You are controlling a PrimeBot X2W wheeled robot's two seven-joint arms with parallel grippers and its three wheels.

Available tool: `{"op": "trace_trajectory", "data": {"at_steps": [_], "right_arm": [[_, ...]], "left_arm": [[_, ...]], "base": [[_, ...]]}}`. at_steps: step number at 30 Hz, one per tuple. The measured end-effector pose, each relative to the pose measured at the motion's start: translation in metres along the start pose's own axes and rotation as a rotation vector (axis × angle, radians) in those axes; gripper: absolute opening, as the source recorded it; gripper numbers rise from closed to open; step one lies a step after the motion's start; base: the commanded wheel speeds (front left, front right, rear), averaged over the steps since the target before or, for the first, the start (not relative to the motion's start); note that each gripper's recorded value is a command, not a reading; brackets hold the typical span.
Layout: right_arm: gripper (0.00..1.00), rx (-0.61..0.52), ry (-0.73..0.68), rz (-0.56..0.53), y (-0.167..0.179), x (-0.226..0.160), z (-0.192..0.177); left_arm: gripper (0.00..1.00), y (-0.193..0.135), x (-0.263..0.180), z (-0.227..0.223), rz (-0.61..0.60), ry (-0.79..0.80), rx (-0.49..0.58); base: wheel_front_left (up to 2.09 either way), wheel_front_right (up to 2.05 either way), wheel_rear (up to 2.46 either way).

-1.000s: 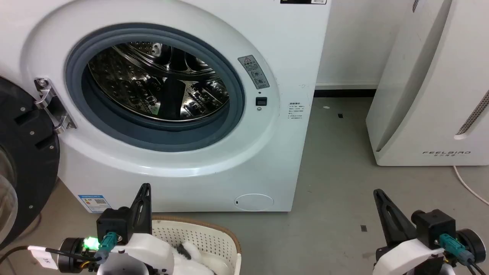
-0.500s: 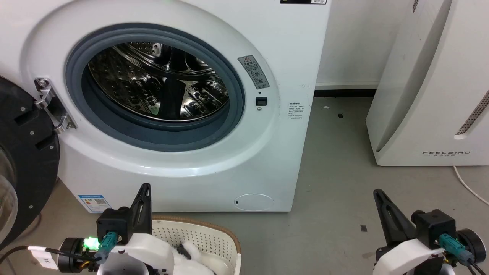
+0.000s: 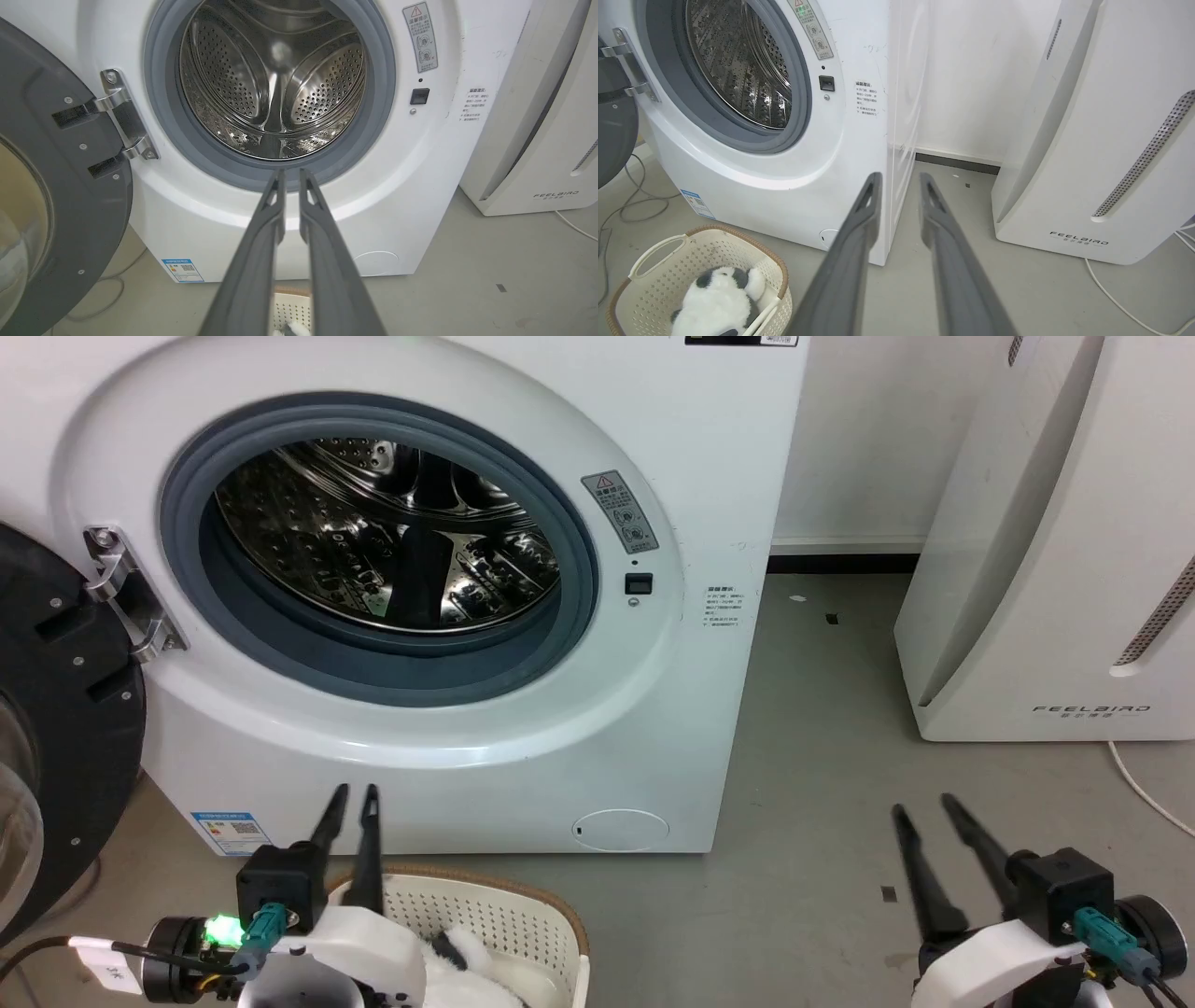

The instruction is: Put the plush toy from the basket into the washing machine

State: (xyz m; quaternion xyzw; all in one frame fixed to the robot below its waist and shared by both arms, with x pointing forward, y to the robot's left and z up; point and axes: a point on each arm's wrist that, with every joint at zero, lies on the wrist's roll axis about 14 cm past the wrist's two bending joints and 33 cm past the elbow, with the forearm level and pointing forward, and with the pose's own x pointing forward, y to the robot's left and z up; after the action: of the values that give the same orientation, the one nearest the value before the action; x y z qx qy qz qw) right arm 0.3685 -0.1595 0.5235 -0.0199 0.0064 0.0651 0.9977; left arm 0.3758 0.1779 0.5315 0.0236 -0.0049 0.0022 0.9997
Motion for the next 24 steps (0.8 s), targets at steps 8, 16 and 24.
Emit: {"op": "trace_trajectory", "data": {"at_steps": [8,16,24], "right_arm": [[1.00,0.023,-0.014,-0.005,-0.002,0.001,0.002],[1.00,0.053,-0.027,-0.013,-0.005,0.002,0.002],[1.00,0.075,-0.026,-0.027,-0.010,0.006,-0.002]], "left_arm": [[1.00,-0.001,0.000,-0.002,0.003,-0.001,0.000],[1.00,-0.005,0.004,-0.015,-0.008,0.031,-0.009],[1.00,-0.011,0.016,-0.040,-0.029,0.098,-0.024]], "base": [[0.00,0.00,0.00],[0.00,0.00,0.00],[0.00,0.00,0.00]]}}
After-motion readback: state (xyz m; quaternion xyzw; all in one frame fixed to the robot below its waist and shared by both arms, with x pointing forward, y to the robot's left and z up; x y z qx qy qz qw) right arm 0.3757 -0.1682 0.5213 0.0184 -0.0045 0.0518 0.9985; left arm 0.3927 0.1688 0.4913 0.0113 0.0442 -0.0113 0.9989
